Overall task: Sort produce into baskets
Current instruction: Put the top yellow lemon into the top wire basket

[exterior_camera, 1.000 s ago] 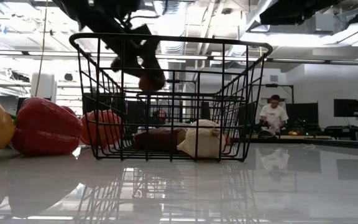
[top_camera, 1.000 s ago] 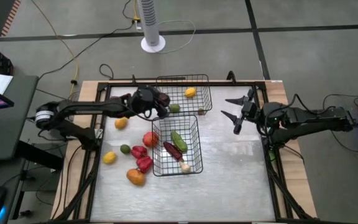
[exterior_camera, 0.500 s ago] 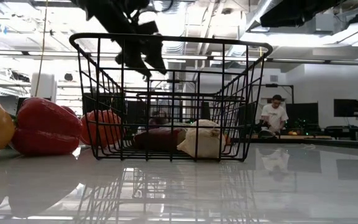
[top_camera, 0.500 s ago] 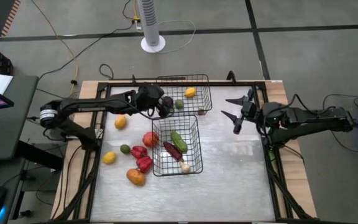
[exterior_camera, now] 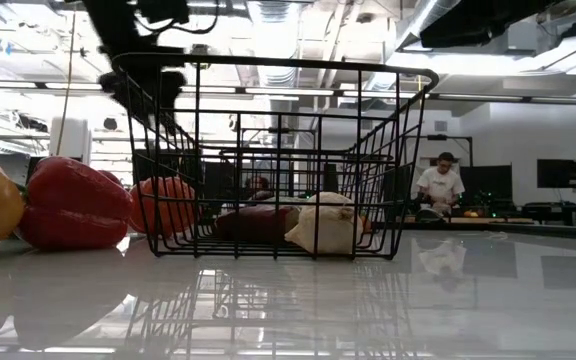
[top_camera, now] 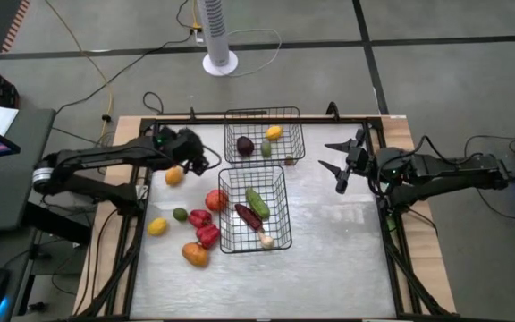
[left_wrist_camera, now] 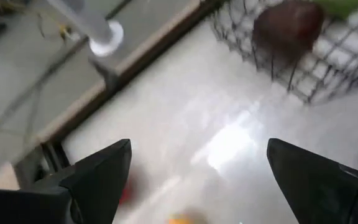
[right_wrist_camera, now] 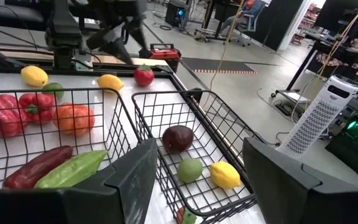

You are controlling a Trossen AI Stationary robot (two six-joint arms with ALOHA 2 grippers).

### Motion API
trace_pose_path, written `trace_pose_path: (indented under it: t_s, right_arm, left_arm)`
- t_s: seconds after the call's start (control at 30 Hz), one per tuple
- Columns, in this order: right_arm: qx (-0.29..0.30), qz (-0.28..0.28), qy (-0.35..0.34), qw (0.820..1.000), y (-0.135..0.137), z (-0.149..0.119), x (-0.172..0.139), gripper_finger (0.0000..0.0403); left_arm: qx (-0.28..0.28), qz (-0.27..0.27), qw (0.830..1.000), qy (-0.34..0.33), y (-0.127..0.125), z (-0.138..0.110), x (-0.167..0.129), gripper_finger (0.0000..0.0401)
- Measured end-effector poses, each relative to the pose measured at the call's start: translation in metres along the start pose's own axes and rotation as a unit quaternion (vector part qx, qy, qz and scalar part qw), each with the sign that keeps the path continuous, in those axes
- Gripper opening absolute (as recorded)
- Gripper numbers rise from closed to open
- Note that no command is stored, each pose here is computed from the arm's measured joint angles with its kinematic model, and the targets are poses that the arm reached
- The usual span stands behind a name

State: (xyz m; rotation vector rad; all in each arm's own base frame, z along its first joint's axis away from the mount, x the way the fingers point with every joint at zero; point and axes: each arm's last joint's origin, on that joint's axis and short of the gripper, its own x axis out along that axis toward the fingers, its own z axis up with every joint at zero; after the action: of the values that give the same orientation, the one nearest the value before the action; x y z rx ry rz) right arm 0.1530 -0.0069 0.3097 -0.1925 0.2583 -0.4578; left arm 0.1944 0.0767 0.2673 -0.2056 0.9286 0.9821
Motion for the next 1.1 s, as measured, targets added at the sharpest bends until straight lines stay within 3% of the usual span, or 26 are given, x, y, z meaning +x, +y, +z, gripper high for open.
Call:
trace_pose_path:
  t_s: [0.2,0.5,0.87,1.1]
  right_arm:
    - [0.005,-0.001,-0.004,1.0,0.0,0.001,0.0,0.0265]
    - [0.009,-0.002,-0.015,1.0,0.0,0.003,0.0,0.0265]
    - [0.005,-0.001,-0.011,1.0,0.0,0.002,0.0,0.0265]
    - [0.005,-0.001,-0.011,1.0,0.0,0.002,0.0,0.0265]
  left_arm:
    - [-0.054,-0.031,0.996,0.063,0.007,-0.042,0.011,0.0364]
    - [-0.062,-0.025,0.987,0.148,0.007,-0.088,0.037,0.0364]
    - [-0.073,-0.018,0.981,0.177,0.012,-0.096,0.044,0.0362]
    - [-0.111,-0.005,0.979,0.171,0.014,-0.108,0.057,0.0319]
